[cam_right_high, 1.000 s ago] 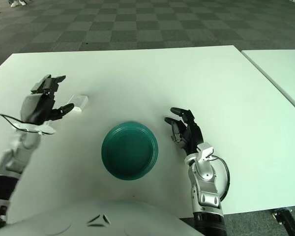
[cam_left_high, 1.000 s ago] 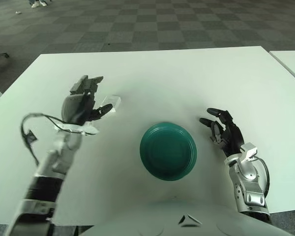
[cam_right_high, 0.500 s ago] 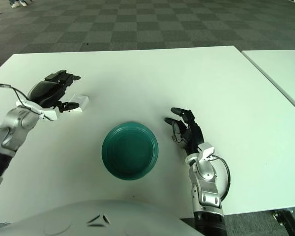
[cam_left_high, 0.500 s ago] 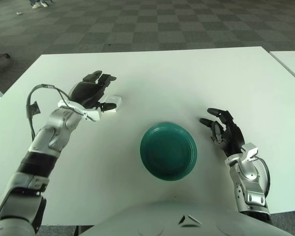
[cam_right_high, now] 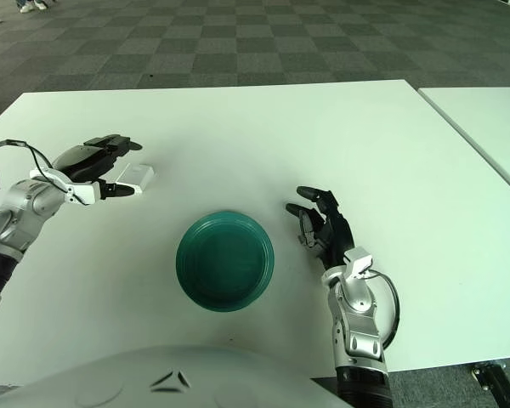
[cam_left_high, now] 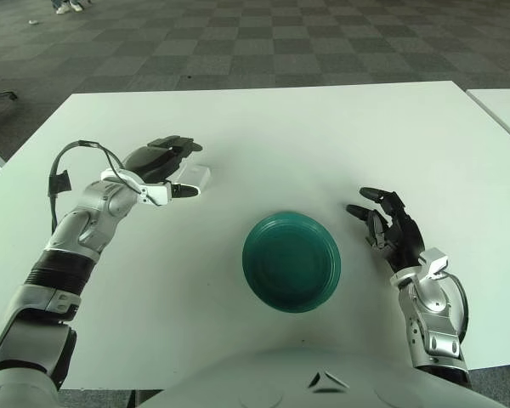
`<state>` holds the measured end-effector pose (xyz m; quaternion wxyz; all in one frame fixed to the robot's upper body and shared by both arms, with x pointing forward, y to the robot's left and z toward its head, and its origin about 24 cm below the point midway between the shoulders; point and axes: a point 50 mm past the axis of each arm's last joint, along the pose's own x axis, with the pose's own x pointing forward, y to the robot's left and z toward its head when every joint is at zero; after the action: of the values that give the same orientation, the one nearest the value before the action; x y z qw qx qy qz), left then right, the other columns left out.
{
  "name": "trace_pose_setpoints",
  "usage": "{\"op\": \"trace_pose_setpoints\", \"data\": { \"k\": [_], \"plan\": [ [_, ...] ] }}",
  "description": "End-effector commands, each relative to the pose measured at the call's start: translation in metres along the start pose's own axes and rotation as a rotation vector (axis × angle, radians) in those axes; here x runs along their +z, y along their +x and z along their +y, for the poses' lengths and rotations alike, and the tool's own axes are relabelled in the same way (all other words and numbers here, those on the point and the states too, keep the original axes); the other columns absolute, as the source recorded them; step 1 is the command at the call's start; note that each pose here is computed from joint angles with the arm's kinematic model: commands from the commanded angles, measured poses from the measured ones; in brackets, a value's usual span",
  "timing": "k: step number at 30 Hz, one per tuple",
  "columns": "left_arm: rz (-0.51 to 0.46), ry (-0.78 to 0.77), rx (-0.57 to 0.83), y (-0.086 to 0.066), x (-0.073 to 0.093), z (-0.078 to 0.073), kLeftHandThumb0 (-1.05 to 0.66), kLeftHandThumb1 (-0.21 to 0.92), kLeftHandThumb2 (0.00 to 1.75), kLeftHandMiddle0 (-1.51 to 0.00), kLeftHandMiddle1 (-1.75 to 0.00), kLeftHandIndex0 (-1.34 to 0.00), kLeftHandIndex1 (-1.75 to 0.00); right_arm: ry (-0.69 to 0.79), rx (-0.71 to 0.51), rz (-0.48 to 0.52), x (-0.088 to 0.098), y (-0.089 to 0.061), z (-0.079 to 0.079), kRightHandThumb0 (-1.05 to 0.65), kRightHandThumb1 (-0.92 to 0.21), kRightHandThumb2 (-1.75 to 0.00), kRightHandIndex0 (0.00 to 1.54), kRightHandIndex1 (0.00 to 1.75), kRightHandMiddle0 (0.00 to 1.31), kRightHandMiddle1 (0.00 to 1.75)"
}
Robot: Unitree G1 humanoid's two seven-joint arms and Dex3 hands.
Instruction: Put the charger into the plate.
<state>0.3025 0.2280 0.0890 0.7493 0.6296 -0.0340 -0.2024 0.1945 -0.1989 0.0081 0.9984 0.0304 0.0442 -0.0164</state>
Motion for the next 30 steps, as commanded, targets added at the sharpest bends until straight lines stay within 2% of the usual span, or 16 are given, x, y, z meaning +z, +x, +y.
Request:
{"op": "trace_pose_setpoints", "data": {
  "k": [1, 19, 30],
  "plan": [
    [-0.009, 0.007, 0.012, 0.005, -0.001, 0.007, -1.05, 0.92, 0.32, -0.13, 0.0, 0.0, -0.94, 0.037, -0.032, 0.164, -0.029, -0.013, -0.004, -0.55, -0.83, -0.65, 0.43, 0.67, 0.12, 1.03],
    [0.015, 0.045, -0.064, 0.018, -0.004, 0.008, -1.05, 0.92, 0.29, -0.14, -0.01, 0.0, -0.91, 0.031, -0.036, 0.177, -0.03, -0.016, -0.006, -0.57, -0.84, -0.63, 0.42, 0.69, 0.1, 1.02],
    [0.056, 0.078, -0.08, 0.027, -0.01, 0.007, -1.05, 0.92, 0.23, -0.11, 0.0, 0.0, -0.78, 0.045, -0.05, 0.184, -0.031, -0.017, -0.005, -0.57, -0.79, -0.65, 0.38, 0.72, 0.08, 1.01]
  ]
}}
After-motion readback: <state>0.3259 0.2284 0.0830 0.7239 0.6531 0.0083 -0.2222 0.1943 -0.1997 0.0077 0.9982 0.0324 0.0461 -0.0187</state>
